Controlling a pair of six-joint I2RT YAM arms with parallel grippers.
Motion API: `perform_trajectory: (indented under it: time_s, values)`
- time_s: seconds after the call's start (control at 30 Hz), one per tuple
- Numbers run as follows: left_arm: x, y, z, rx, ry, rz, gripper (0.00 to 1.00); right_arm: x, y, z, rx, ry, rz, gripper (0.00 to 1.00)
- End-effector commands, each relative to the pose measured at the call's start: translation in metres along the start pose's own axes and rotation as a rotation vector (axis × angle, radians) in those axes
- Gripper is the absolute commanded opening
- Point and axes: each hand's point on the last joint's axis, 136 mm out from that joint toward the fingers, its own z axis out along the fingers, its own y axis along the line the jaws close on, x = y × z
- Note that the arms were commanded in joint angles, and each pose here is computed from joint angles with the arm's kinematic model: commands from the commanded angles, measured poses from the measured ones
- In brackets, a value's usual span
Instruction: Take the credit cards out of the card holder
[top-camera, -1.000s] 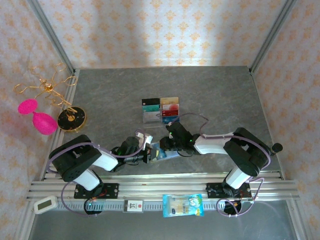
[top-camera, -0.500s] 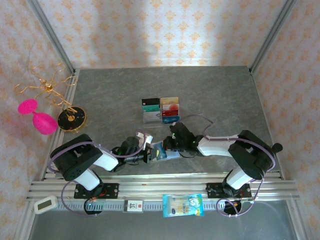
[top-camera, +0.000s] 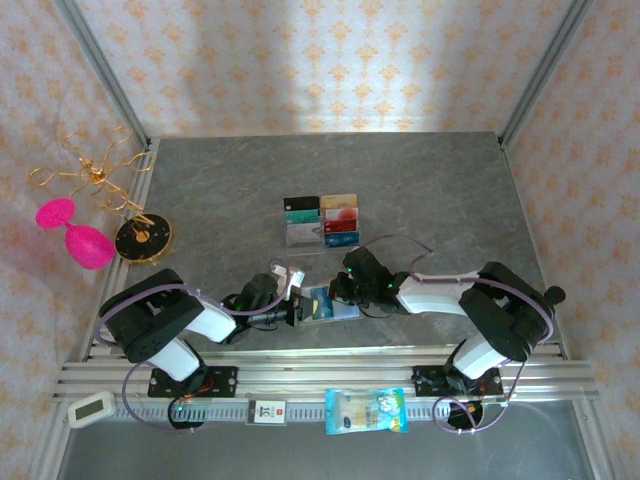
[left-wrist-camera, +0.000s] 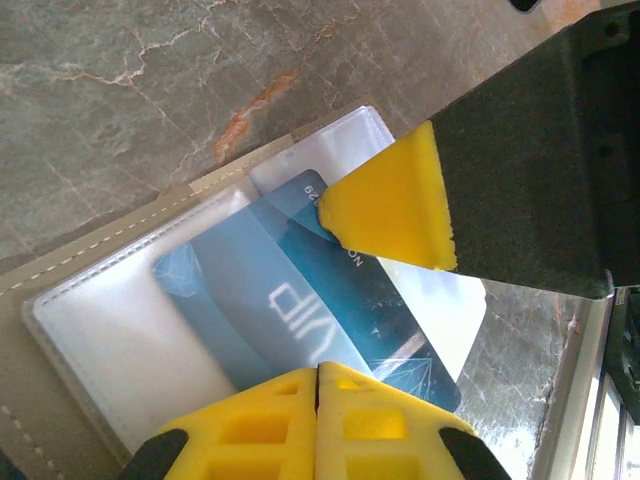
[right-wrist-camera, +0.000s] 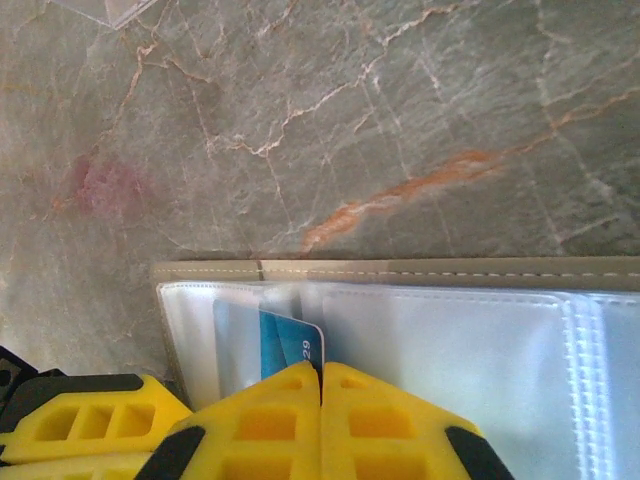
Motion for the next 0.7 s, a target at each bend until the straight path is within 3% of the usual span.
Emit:
perform_trajectory:
  time_s: [0.0,0.27,0.4,0.67]
  values:
    - [0.025,0.020,-0.006,-0.071,0.074,-0.042,0.08,-0.005,-0.014,-0.013,0.063,-0.039,-0.039,0.00]
    - [0.020,0.010,-0.006,-0.020,0.057,-0.065,0.08,-0.012,-0.018,-0.038,0.062,-0.130,-0.151,0.00]
    - [-0.001,-0.011,-0.014,0.062,-0.018,-0.060,0.10,-0.016,-0.019,-0.047,0.063,-0.170,-0.172,0.00]
    - [-0.050,-0.054,-0.039,0.188,-0.187,-0.013,0.18,-0.029,0.029,-0.079,-0.135,-0.268,-0.255,0.00]
